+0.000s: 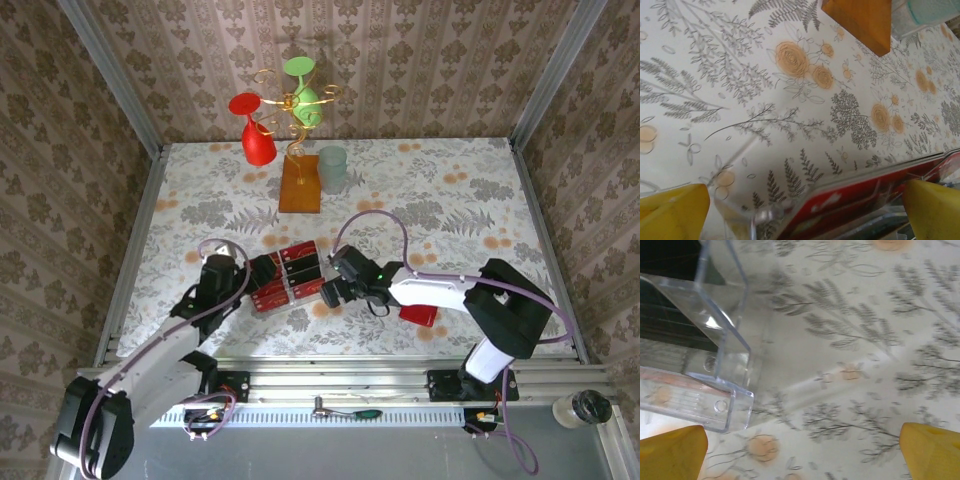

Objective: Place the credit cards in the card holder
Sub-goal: Move the storage box to the center of the table.

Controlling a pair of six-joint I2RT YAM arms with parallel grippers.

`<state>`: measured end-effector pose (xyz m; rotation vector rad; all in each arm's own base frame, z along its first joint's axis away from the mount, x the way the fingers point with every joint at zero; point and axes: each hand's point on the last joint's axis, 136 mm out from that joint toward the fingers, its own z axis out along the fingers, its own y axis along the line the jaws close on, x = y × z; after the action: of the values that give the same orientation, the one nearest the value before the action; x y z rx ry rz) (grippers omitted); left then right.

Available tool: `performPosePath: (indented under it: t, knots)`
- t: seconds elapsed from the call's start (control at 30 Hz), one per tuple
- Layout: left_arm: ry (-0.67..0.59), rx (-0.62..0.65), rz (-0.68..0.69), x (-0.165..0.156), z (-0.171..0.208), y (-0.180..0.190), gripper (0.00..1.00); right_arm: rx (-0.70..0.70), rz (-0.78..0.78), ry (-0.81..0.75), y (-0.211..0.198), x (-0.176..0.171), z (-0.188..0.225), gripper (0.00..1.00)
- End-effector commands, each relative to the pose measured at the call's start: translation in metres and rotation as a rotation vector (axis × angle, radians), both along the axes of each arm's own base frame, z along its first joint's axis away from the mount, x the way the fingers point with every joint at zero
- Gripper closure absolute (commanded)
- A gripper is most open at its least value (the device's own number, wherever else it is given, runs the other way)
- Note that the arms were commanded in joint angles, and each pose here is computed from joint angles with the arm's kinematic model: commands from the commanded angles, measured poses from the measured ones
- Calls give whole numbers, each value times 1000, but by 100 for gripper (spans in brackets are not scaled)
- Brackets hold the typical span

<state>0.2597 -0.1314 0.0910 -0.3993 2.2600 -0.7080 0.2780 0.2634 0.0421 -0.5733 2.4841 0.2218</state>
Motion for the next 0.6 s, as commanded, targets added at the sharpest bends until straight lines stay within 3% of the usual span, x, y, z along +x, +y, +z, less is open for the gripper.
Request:
performPosePath:
  t: [0.0,0.57]
  knots:
    - [-101,-11,-26,20,28,-17,0,-28,-40,-35,-22,11,4,1]
    - [-145,1,-139,83,36,-95,0,-66,-211,-27,-90,54,0,1]
